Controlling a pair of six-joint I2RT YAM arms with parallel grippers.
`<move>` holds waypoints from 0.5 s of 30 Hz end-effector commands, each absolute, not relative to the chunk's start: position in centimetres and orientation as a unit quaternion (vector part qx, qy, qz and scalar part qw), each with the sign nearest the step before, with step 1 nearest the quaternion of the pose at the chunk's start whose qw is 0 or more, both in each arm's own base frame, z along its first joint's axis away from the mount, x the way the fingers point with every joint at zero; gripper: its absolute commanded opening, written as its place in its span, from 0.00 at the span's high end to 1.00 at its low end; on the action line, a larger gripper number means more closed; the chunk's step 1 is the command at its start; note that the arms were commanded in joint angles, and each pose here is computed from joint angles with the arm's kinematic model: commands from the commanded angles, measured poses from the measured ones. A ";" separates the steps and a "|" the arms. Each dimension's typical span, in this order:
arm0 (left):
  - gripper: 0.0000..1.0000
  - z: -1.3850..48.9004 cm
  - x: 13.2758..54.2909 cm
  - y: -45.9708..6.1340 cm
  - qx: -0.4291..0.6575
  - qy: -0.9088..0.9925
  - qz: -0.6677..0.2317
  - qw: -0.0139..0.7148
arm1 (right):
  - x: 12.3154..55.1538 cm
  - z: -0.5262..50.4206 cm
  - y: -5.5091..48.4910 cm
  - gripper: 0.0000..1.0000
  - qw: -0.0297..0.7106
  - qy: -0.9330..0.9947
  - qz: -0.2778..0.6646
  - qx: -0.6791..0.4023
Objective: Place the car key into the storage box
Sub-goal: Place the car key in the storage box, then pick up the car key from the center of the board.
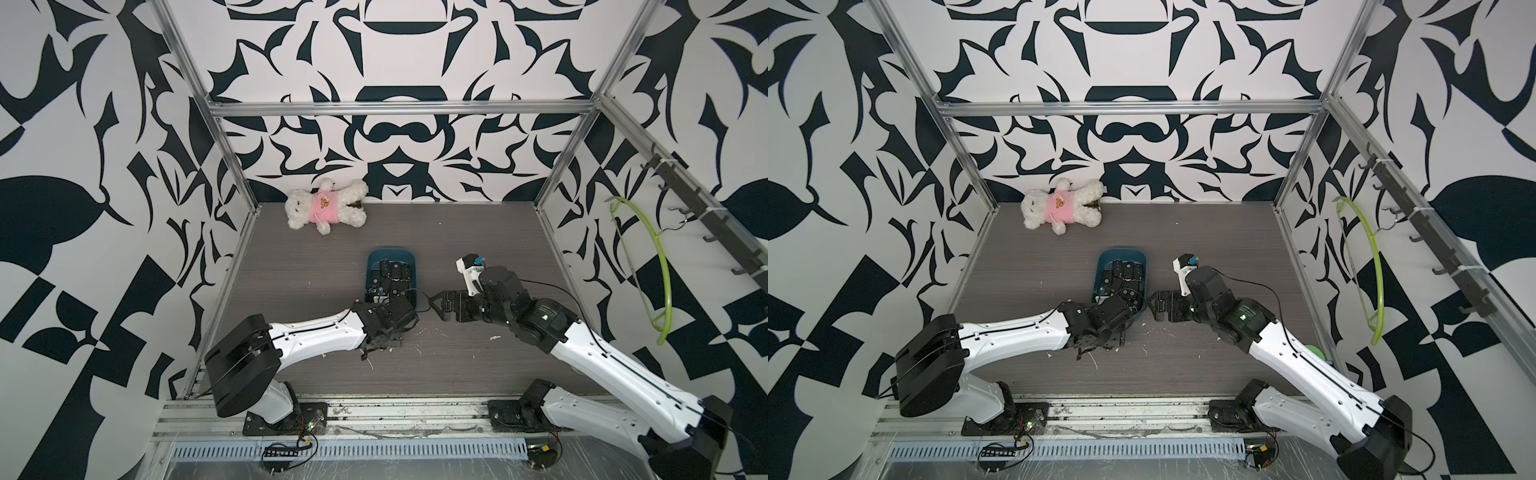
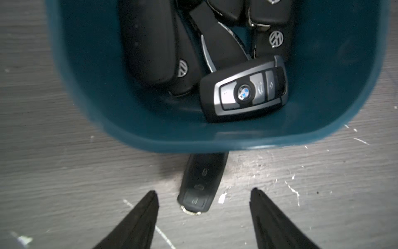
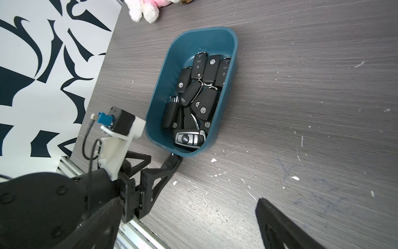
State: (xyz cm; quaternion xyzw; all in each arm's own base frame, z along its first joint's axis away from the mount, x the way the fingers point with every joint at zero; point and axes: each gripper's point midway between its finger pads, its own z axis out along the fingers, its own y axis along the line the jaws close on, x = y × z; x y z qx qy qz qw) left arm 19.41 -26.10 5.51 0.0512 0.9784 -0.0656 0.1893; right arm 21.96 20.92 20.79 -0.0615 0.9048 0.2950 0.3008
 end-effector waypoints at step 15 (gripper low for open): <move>0.37 0.9 19.6 -26.2 0.067 0.983 -0.022 0.171 | 21.3 21.7 19.0 0.00 0.322 0.901 0.288 -0.030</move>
